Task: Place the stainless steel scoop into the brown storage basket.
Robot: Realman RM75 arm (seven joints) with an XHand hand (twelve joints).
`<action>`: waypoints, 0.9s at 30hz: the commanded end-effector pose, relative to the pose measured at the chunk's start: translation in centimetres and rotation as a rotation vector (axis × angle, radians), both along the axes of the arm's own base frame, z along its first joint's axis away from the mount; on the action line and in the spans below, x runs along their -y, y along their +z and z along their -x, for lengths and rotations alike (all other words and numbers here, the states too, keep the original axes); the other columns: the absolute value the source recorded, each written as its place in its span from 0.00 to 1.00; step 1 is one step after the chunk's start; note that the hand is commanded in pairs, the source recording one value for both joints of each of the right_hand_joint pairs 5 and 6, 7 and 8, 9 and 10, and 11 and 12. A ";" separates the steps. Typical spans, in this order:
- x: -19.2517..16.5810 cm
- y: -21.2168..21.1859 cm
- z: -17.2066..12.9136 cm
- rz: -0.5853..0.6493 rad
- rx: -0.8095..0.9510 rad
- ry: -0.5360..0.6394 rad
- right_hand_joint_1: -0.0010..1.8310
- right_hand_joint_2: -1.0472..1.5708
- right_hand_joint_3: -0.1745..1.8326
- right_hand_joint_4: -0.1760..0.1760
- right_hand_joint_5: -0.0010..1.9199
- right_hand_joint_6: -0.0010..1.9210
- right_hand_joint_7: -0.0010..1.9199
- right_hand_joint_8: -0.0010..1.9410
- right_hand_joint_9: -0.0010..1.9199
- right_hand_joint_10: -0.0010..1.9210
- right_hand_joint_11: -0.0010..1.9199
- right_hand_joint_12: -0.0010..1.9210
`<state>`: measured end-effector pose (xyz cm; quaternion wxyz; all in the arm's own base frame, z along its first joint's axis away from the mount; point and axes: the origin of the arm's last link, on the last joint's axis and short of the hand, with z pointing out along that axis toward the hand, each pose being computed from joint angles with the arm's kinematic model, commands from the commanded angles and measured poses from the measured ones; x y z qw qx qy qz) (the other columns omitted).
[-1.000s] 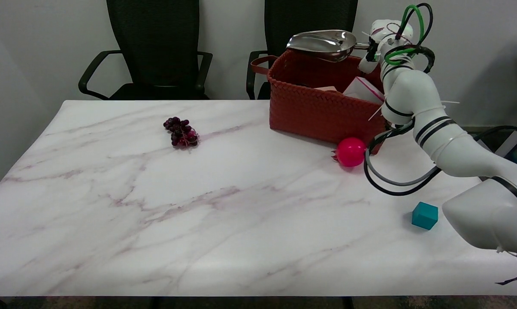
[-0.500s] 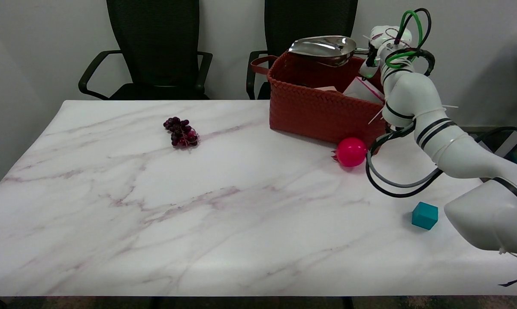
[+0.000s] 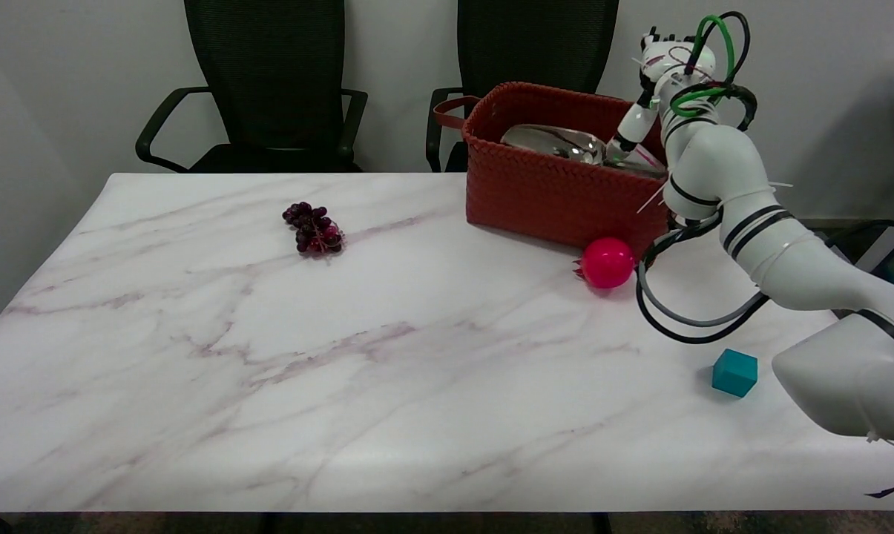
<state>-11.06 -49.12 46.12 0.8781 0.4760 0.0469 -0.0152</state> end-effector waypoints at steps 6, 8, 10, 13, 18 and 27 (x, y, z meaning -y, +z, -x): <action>-4.1 -1.6 -6.9 0.046 -0.122 0.220 0.64 0.28 0.48 0.50 0.04 0.04 0.13 0.13 0.17 0.17 0.12 0.12; -5.7 -2.2 -7.2 0.059 -0.135 0.260 0.64 0.29 0.48 0.50 0.04 0.04 0.12 0.12 0.16 0.16 0.12 0.12; -7.3 -2.5 -7.5 0.093 -0.146 0.289 0.64 0.29 0.48 0.50 0.04 0.04 0.12 0.12 0.16 0.16 0.12 0.12; -10.5 -3.3 -8.4 0.150 -0.177 0.361 0.63 0.28 0.48 0.50 0.04 0.04 0.12 0.12 0.16 0.16 0.12 0.12; -15.9 -5.0 -8.0 0.252 -0.235 0.443 0.65 0.33 0.48 0.50 0.04 0.04 0.11 0.11 0.15 0.15 0.11 0.11; -18.8 -8.6 -3.1 0.317 -0.265 0.422 0.70 0.45 0.64 0.50 0.02 0.02 0.12 0.12 0.14 0.14 0.13 0.13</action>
